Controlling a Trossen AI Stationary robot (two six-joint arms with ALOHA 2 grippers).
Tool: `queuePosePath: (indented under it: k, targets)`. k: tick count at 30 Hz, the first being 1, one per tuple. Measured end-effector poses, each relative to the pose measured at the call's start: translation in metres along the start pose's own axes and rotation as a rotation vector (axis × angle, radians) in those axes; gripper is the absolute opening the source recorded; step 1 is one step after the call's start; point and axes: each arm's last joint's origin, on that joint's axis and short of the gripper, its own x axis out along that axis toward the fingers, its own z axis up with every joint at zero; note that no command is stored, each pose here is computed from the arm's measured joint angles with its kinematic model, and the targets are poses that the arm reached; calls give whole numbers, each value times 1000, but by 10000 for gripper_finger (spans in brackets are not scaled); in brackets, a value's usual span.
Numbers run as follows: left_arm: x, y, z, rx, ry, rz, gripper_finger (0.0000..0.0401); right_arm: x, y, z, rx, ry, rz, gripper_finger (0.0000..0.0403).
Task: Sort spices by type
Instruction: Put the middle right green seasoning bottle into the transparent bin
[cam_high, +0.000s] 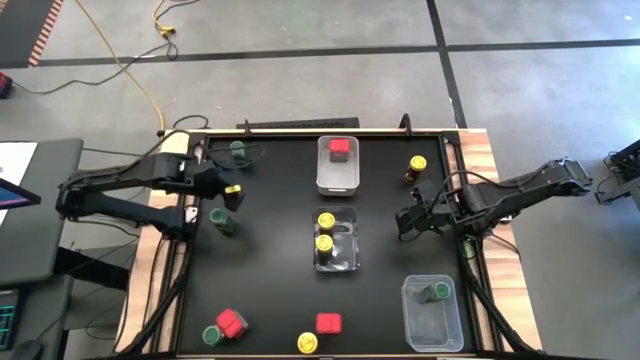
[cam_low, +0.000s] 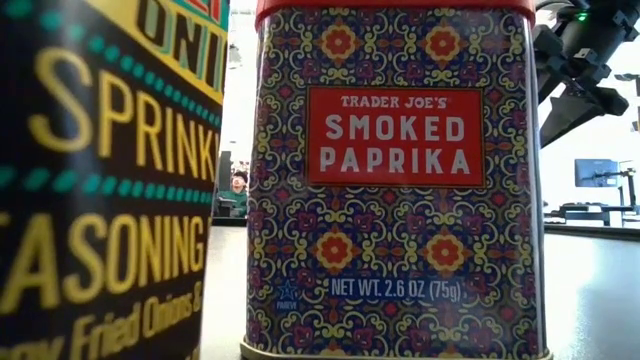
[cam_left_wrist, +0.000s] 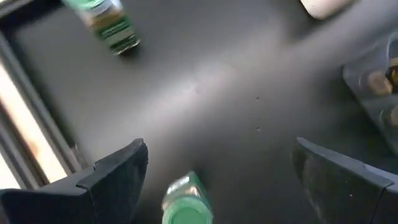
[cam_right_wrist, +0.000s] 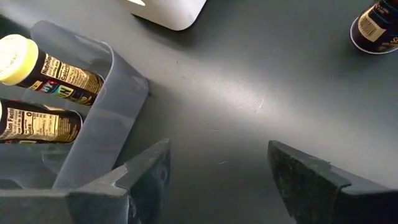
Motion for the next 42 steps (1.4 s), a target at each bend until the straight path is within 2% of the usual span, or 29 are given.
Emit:
queuePosePath:
  k: [6, 16, 21, 28, 31, 42]
  targets:
    - [-5, 15, -10, -192, 53, 82, 380, 0, 0, 0, -40, 0, -1, 291]
    - [20, 22, -30, -349, 184, 195, 380, 0, 0, 0, -59, 0, 1, 291]
    - [36, 21, -40, -397, 263, 198, 380, 0, 0, 0, -70, 0, 1, 291]
    - [64, 17, -47, -471, 279, 146, 380, 0, 0, 0, -86, 0, 1, 291]
    - [72, 21, -52, -508, 320, 174, 380, 0, 0, 0, -93, 0, 1, 291]
    - [79, 25, -54, -543, 346, 196, 374, 0, 0, 0, -95, 0, 1, 291]
